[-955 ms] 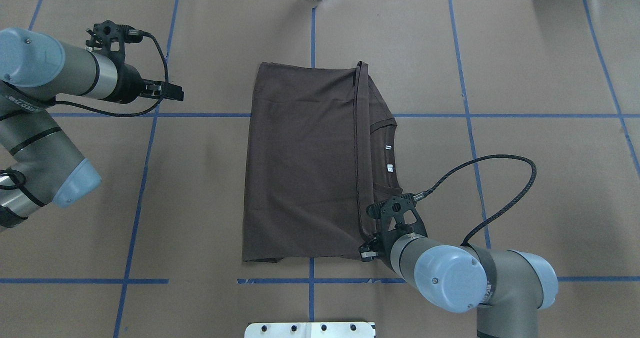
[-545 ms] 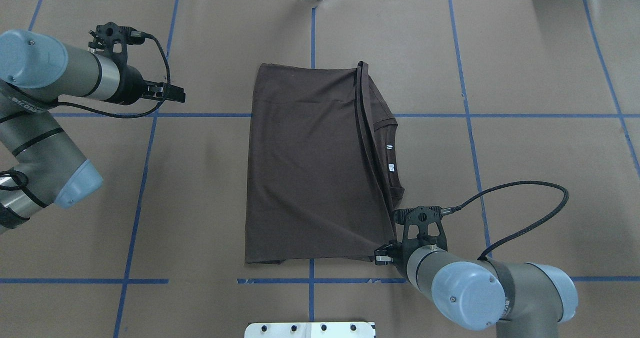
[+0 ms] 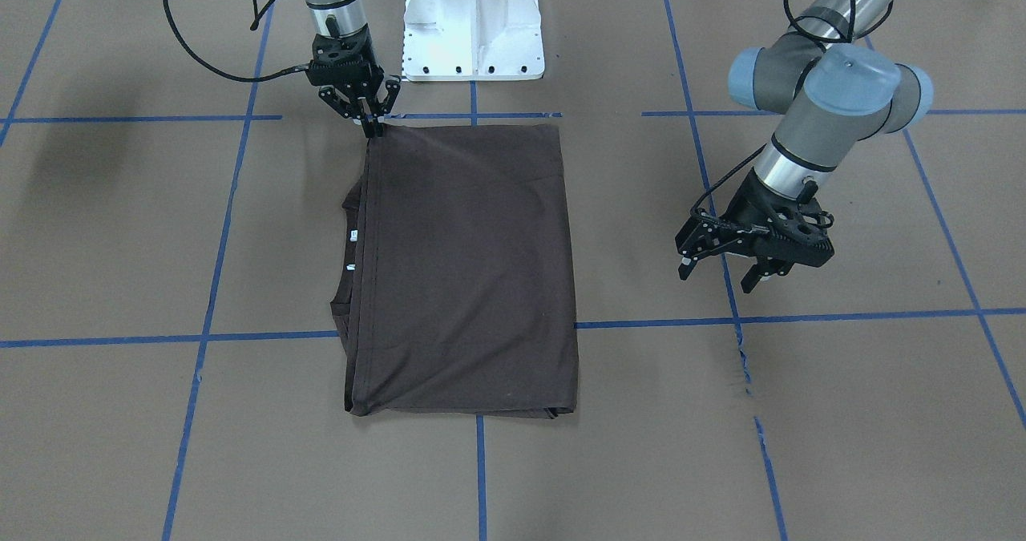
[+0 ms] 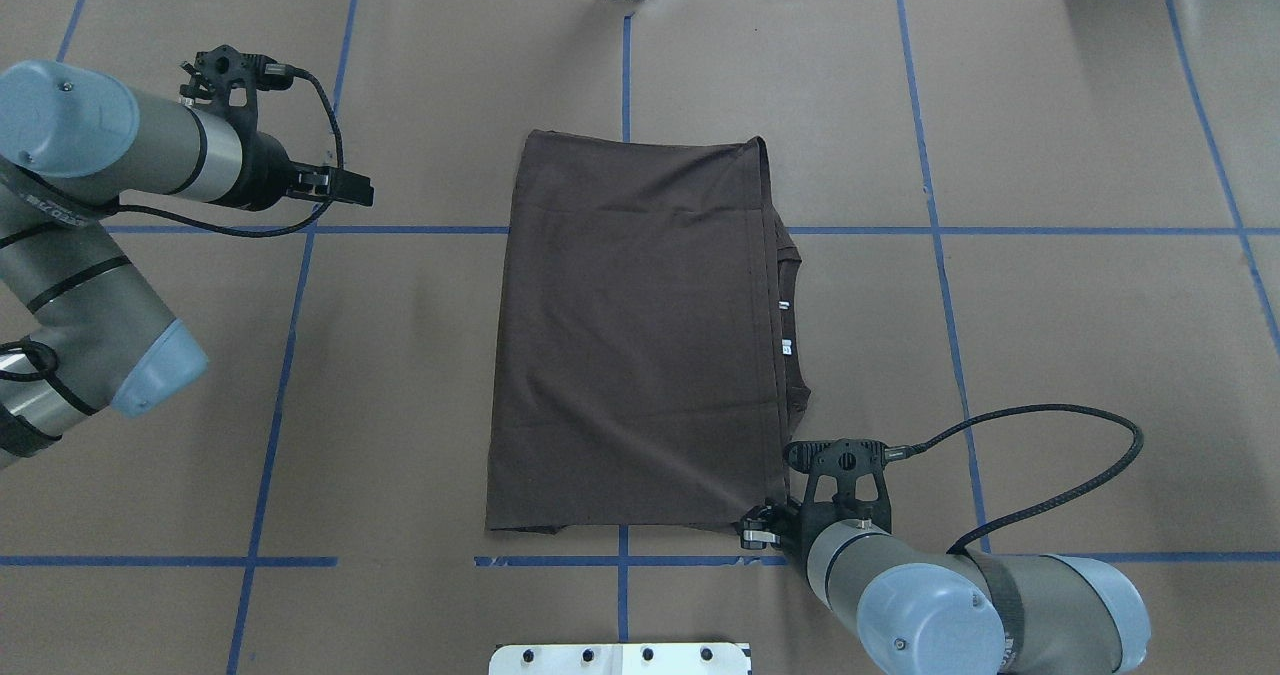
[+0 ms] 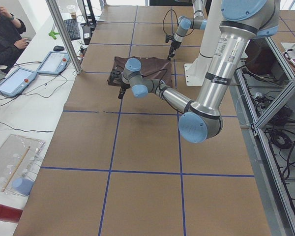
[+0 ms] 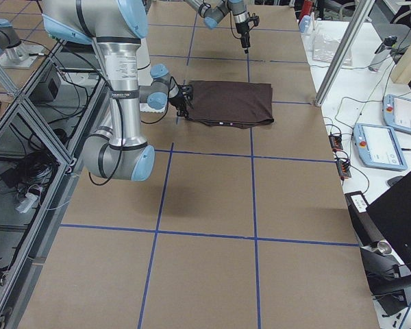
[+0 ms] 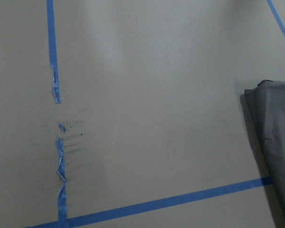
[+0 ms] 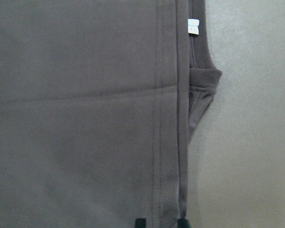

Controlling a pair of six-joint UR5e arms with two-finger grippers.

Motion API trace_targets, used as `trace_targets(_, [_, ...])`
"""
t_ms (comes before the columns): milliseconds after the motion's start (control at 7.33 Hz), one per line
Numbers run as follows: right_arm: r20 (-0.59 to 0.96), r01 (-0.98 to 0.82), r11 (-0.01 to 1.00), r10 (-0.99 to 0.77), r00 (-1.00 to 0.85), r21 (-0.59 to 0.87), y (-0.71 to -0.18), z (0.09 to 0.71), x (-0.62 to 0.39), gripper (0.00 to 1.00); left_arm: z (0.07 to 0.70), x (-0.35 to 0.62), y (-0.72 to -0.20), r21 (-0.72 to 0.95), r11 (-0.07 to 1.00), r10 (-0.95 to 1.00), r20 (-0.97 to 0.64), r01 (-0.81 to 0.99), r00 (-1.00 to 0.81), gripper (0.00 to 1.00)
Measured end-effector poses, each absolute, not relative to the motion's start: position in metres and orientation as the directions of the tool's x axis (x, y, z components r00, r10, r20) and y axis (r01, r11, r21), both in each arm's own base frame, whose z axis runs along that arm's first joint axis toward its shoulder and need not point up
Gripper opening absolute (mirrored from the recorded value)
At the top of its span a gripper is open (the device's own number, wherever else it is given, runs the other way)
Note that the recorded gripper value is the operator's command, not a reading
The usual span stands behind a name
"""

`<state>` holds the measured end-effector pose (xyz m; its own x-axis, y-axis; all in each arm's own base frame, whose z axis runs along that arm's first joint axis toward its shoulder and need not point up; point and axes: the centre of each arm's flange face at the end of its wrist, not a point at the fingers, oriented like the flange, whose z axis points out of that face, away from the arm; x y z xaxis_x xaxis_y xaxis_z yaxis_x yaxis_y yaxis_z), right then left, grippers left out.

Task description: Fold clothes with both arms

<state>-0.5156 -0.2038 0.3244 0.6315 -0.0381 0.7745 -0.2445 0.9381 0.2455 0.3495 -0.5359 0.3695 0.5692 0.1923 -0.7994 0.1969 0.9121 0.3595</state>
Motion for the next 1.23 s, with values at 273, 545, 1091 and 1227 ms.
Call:
trace_targets(273, [0.863, -0.278, 0.937, -0.047, 0.503, 0.212, -0.208, 0.306, -0.503, 1.00, 0.350, 0.361, -0.516, 0.329, 0.920, 0.176, -0.832, 0.211, 0.527, 1.00])
trace_targets(545, [0.911, -0.343, 0.927, 0.004, 0.412, 0.151, -0.227, 0.302, -0.486, 0.99, 0.313, 0.406, -0.451, 0.171, 0.944, 0.038, -0.906, 0.282, 0.422, 0.76])
trace_targets(1091, [0.897, -0.458, 0.888, 0.167, 0.408, 0.043, -0.264, 0.300, -0.477, 1.00, 0.301, 0.499, -0.311, -0.146, 0.930, -0.256, -0.916, 0.337, 0.308, 0.65])
trace_targets(1227, [0.896, -0.462, 0.886, 0.172, 0.409, 0.040, -0.265, 0.300, -0.477, 1.00, 0.303, 0.511, -0.292, -0.167, 0.930, -0.275, -0.907, 0.327, 0.319, 0.65])
